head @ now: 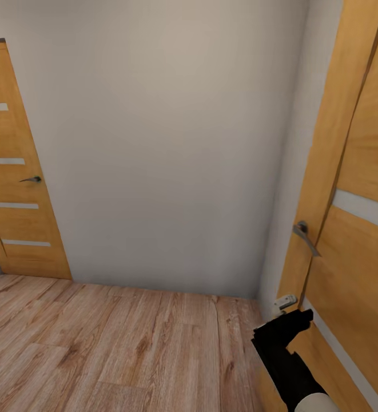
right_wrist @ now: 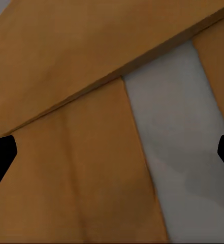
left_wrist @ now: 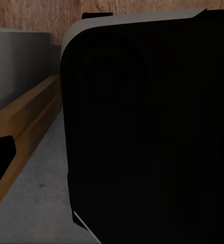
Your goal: Move the two storage containers from the living room to the garage. In the garage, place one container on the floor and stack the other container on top of it (either order is fine).
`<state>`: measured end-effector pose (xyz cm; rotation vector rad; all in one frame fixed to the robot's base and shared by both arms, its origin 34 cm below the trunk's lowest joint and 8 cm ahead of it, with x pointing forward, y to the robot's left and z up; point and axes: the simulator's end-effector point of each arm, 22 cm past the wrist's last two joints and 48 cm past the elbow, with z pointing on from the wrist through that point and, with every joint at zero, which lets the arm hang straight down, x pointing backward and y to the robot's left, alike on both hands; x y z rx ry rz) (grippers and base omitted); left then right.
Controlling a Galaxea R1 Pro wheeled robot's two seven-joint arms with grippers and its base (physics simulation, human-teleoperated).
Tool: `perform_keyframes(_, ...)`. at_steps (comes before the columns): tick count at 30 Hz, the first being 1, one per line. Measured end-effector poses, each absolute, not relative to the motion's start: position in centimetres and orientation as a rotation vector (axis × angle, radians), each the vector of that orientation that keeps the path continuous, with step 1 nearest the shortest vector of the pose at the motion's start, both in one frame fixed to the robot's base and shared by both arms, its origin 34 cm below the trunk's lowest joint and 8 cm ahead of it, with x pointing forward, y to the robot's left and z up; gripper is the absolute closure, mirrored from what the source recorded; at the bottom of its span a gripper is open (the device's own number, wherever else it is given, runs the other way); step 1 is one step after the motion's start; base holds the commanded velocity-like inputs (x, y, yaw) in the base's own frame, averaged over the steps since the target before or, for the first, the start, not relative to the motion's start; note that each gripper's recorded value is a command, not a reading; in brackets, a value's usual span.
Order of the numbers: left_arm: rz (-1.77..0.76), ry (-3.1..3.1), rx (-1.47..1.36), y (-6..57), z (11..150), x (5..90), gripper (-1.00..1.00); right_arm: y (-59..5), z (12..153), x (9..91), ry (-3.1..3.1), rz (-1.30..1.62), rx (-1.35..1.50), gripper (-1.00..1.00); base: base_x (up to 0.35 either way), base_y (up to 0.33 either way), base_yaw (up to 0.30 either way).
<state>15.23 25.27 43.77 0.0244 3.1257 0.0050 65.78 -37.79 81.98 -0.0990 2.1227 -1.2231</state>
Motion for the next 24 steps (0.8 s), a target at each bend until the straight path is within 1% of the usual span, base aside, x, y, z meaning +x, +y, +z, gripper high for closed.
perform_keyframes(6, 0.005, 3.126, 0.024, 25.3, 43.8, 15.2, -1.00, -39.9, 82.2, 65.3, 2.124, -1.258, -0.077, -1.00, 0.000, 0.000, 0.000)
perform_keyframes(15, 0.003, 3.126, 0.024, 25.2, 43.8, 15.2, -1.00, -40.9, 82.3, 65.2, 2.120, -1.274, -0.071, -1.00, 0.000, 0.000, 0.000)
perform_keyframes(24, 0.003, 3.126, 0.024, 25.2, 43.8, 15.2, -1.00, -43.4, 82.6, 64.6, 2.123, -1.313, -0.037, -1.00, 0.000, 0.000, 0.000)
